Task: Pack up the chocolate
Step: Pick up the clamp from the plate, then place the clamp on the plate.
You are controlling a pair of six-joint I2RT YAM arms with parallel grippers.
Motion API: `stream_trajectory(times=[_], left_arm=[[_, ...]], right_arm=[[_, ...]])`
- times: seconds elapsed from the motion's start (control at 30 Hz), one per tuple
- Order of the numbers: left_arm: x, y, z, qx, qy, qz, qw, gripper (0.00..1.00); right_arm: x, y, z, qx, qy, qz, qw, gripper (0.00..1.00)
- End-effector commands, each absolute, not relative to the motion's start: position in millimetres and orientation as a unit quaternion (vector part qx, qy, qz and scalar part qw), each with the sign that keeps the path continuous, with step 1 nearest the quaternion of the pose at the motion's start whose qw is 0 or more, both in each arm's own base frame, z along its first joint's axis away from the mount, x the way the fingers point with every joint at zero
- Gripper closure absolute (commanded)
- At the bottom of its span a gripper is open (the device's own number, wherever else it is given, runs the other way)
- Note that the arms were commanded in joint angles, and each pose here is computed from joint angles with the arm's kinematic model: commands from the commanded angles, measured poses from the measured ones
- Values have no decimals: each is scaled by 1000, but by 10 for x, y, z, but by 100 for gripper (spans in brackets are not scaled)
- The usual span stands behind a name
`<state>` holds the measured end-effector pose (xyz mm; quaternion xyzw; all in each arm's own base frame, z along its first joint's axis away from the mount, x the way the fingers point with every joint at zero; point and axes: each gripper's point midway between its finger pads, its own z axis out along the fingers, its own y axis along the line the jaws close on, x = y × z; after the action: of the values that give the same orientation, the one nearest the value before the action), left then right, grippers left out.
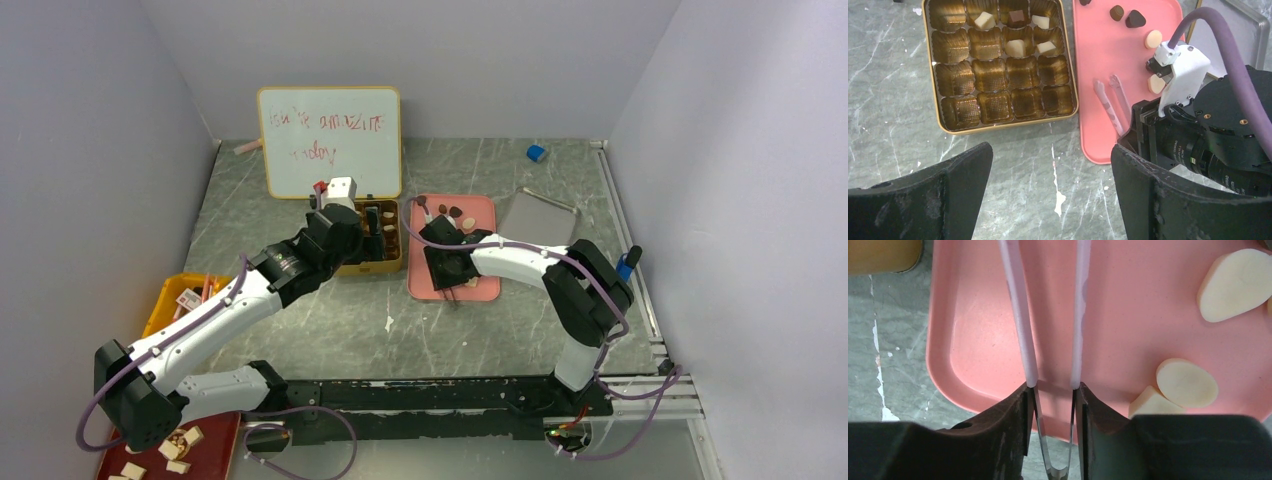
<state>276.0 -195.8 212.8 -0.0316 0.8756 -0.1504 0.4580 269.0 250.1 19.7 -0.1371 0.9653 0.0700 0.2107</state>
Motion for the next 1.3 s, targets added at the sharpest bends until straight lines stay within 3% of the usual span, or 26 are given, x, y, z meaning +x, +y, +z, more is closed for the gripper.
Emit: stream_trajectory(times=[0.0,0.17,0.6,1.27], left_arm=[[2773,-1948,2152,-39,872,-149,465,7],[2796,-1963,2192,-41,869,-152,469,7],[2864,-2076,2263,-35,861,-170,478,7],[2804,-2208,2236,-14,859,-200,471,7]], right_arm=[[2763,2484,230,-136,962,64,227,66],[2826,2467,458,-132,958,58,246,71],[2873,2237,1084,-111,961,15,255,69],[1995,1663,1179,-49,984,14,170,64]])
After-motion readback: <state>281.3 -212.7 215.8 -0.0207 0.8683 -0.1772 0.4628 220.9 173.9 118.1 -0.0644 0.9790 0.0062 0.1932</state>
